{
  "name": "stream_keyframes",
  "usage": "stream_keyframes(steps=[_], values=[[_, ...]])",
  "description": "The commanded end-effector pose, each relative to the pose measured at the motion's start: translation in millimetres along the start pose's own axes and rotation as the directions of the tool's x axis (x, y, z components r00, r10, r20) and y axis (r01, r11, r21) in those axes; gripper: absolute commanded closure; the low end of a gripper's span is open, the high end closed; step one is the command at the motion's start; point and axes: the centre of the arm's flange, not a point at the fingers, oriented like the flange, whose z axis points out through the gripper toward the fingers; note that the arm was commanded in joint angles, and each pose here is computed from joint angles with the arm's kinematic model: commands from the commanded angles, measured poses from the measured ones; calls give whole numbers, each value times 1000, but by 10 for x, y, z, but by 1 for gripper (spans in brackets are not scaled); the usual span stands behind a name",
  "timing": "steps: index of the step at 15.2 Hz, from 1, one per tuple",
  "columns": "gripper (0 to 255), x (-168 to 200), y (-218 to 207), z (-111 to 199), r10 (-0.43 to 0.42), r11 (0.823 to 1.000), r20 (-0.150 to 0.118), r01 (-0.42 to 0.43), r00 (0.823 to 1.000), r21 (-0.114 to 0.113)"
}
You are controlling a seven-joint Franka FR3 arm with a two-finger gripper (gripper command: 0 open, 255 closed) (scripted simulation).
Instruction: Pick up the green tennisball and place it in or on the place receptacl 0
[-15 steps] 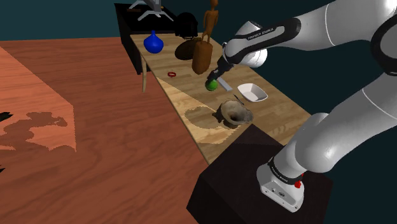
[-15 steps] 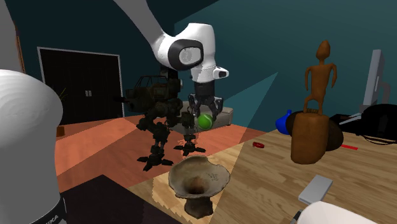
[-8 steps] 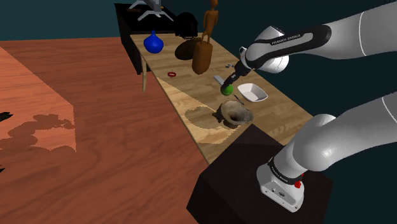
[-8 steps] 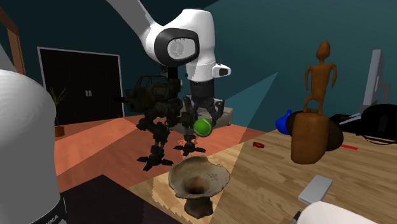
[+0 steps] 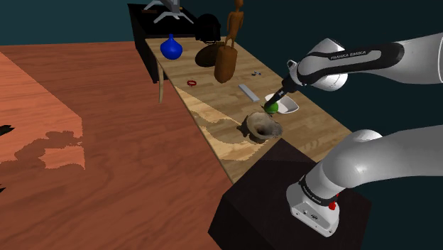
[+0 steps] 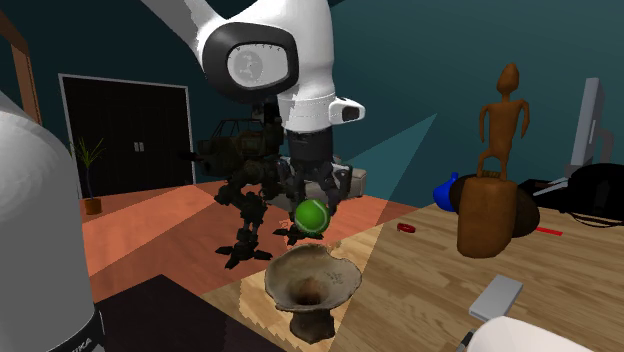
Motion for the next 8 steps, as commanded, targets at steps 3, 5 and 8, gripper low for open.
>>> stream_keyframes(steps=[3,5,8], values=[[255,-108,25,174,-1,1000,0,1,1000,0],[255,-144,35,272,-1,1000,0,1,1000,0],[255,-198,49,421,-1,1000,0,1,1000,0]])
